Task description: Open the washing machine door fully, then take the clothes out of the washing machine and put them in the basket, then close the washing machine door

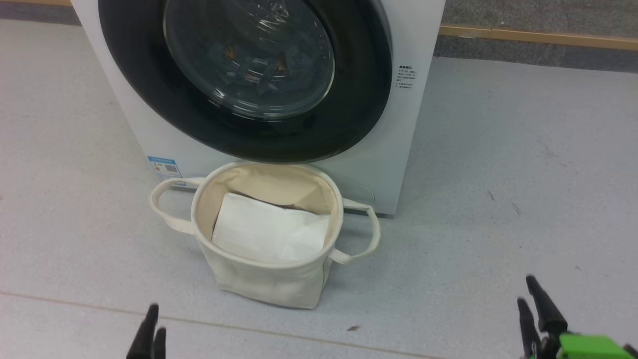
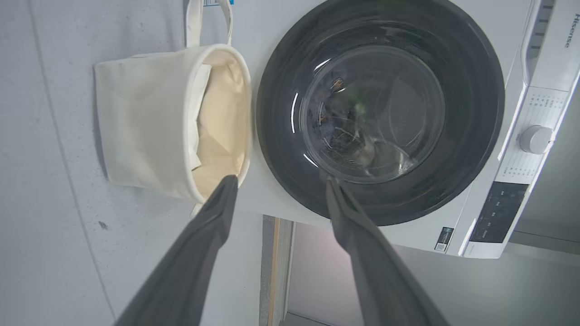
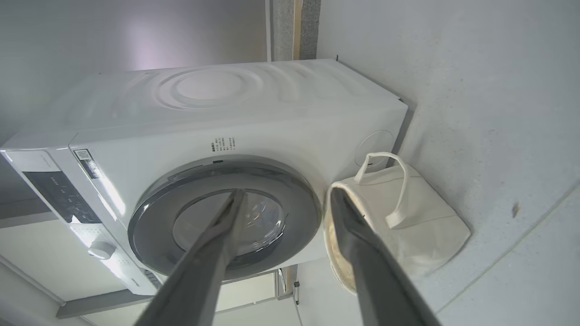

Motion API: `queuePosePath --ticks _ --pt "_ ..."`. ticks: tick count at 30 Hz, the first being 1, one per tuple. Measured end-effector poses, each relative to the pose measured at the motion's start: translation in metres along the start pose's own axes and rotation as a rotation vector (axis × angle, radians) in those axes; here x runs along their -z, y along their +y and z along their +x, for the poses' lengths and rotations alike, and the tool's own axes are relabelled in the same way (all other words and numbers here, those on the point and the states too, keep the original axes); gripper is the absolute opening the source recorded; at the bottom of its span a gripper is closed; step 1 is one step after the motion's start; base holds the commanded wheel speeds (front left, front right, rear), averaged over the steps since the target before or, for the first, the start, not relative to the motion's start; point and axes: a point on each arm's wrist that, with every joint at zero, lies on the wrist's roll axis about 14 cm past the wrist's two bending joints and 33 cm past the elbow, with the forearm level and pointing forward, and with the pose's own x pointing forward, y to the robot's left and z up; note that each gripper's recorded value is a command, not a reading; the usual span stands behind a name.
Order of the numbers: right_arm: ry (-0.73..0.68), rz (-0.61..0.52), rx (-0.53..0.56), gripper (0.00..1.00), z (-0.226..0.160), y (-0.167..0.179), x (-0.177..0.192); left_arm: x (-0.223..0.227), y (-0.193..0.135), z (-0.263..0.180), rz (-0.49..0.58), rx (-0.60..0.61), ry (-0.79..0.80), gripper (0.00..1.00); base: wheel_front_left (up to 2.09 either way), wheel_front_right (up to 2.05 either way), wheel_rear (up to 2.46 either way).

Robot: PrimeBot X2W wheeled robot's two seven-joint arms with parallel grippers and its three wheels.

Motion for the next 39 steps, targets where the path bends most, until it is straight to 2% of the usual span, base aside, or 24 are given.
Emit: queuePosePath --ticks 3,23,29,39 --pt "-0.001 0.0 0.035 1.0 -0.005 -0.012 0.0 -0.001 0.013 -0.006 -0.004 -0.036 -0.009 1.0 0.0 0.0 0.0" --pt "-0.008 -0.017 -0.009 1.0 0.004 0.004 0.009 -0.013 -0.004 -0.003 0.037 0.008 -0.073 1.0 0.0 0.0 0.0" --pt "-0.008 -0.072 -0.031 1.0 0.006 0.012 0.011 -0.015 -0.009 -0.004 0.092 0.017 -0.087 1.0 0.0 0.0 0.0" --pt "-0.005 -0.239 -0.094 1.0 0.012 0.034 0.017 -0.021 -0.028 0.0 0.235 0.055 -0.104 1.0 0.0 0.0 0.0"
